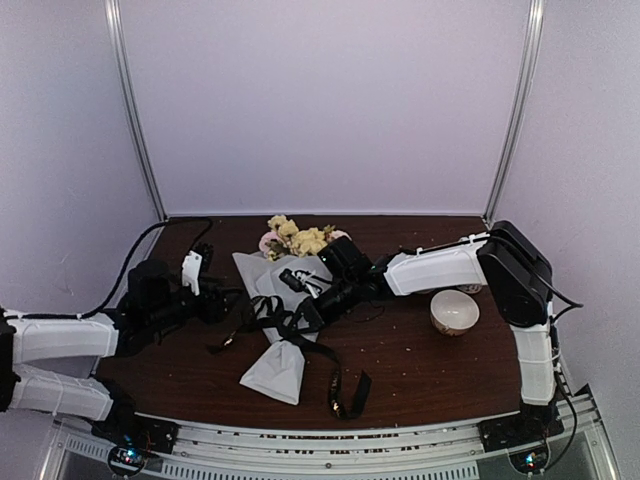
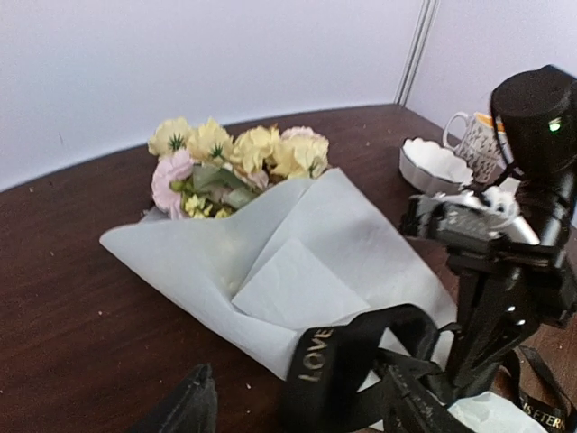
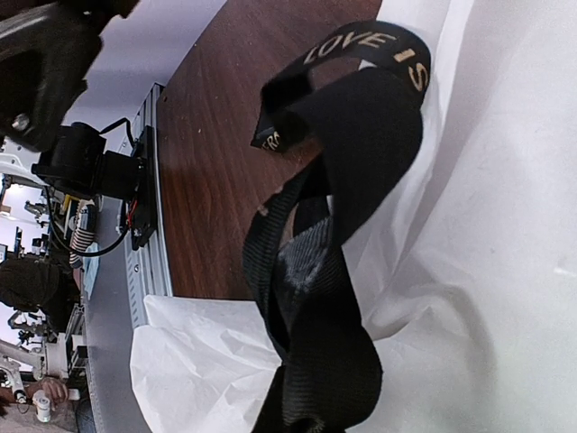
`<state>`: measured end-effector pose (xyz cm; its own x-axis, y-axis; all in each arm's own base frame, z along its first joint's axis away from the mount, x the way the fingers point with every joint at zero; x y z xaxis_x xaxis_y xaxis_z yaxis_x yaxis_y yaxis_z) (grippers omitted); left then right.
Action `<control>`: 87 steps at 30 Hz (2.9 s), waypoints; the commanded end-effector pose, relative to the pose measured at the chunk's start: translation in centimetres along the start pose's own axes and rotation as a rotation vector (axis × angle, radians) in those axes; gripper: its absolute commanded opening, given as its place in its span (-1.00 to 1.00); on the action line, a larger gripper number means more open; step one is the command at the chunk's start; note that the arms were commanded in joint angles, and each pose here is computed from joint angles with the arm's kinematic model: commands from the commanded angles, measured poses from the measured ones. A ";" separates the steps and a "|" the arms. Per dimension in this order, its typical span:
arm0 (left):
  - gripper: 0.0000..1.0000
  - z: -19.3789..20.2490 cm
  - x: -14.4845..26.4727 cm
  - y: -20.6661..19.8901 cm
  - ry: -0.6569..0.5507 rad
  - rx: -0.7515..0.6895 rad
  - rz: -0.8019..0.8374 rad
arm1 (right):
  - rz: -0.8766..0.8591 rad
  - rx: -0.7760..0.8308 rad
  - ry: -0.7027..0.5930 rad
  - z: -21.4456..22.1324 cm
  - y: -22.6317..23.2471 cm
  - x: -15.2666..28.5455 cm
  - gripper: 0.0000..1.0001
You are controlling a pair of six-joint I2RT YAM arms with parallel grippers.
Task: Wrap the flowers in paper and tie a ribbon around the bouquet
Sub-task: Cross the half-tied ribbon over the folded bouquet.
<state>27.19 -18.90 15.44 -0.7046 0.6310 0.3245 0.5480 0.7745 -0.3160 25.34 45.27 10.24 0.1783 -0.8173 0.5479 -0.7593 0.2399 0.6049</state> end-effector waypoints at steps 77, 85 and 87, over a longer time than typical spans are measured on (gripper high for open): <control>0.48 3.8 -6.5 -6.7 0.285 -0.761 0.311 | 0.020 -0.081 -0.087 -2.3 -0.1 2.2 -0.97; -0.06 3.7 -8.4 -6.4 0.276 -0.709 0.284 | 0.017 -0.081 -0.086 -2.3 0.2 2.4 -0.95; -0.17 3.7 -8.4 -6.6 0.263 -0.695 0.290 | 0.017 -0.083 -0.085 -2.3 0.2 2.4 -0.95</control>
<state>26.66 -28.29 9.56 -0.3640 0.6922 0.6232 0.9254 0.3444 0.1579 26.87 44.84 10.74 0.1400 -0.8346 0.5328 -0.6851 0.3069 0.6606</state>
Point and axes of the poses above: each gripper's point midway between its finger pads, its own x axis back along the fingers, its own y axis along the line the jaws close on, z = x × y, the point moved 3 cm from there along x, back along the fingers, and after that the axes turned 7 degrees about x, right-handed, at the moved point
